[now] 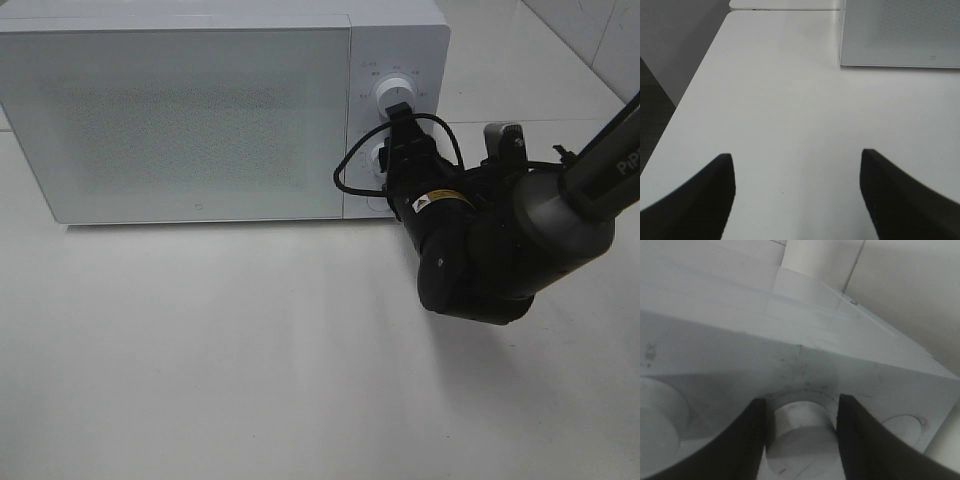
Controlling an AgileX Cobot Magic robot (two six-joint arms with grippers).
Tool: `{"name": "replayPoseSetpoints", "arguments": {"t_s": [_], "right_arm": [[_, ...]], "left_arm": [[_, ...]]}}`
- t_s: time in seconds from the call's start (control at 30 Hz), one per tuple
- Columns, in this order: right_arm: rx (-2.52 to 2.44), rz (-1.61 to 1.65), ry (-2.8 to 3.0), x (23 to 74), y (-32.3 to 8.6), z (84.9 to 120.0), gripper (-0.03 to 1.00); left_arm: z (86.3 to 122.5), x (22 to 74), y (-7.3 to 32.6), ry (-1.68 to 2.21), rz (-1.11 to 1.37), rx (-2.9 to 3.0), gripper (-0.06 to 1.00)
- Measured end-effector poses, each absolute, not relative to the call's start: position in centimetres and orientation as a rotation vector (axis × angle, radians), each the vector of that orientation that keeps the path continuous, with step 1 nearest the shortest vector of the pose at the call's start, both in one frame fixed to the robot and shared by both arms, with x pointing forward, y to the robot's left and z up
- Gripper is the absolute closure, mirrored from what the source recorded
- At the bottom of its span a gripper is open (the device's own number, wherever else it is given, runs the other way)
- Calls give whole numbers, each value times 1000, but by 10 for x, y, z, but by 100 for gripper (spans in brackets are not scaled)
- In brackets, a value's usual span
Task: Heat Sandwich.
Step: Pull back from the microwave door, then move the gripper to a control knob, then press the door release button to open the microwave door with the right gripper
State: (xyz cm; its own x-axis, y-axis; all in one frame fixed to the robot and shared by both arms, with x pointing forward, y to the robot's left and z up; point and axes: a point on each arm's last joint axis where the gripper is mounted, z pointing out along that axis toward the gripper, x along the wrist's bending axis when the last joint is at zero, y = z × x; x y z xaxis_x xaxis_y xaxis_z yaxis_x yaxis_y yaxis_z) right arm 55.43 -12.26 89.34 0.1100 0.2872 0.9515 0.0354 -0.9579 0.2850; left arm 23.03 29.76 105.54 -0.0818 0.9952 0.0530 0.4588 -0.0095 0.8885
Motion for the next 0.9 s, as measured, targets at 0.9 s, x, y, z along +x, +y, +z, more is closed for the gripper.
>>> {"name": "replayPoseSetpoints", "arguments": {"t_s": [0.9], "right_arm": [[2084, 2060, 387, 538, -134, 924, 94]], "left_arm": [[1055, 230, 298, 1612, 1039, 1533, 27]]}}
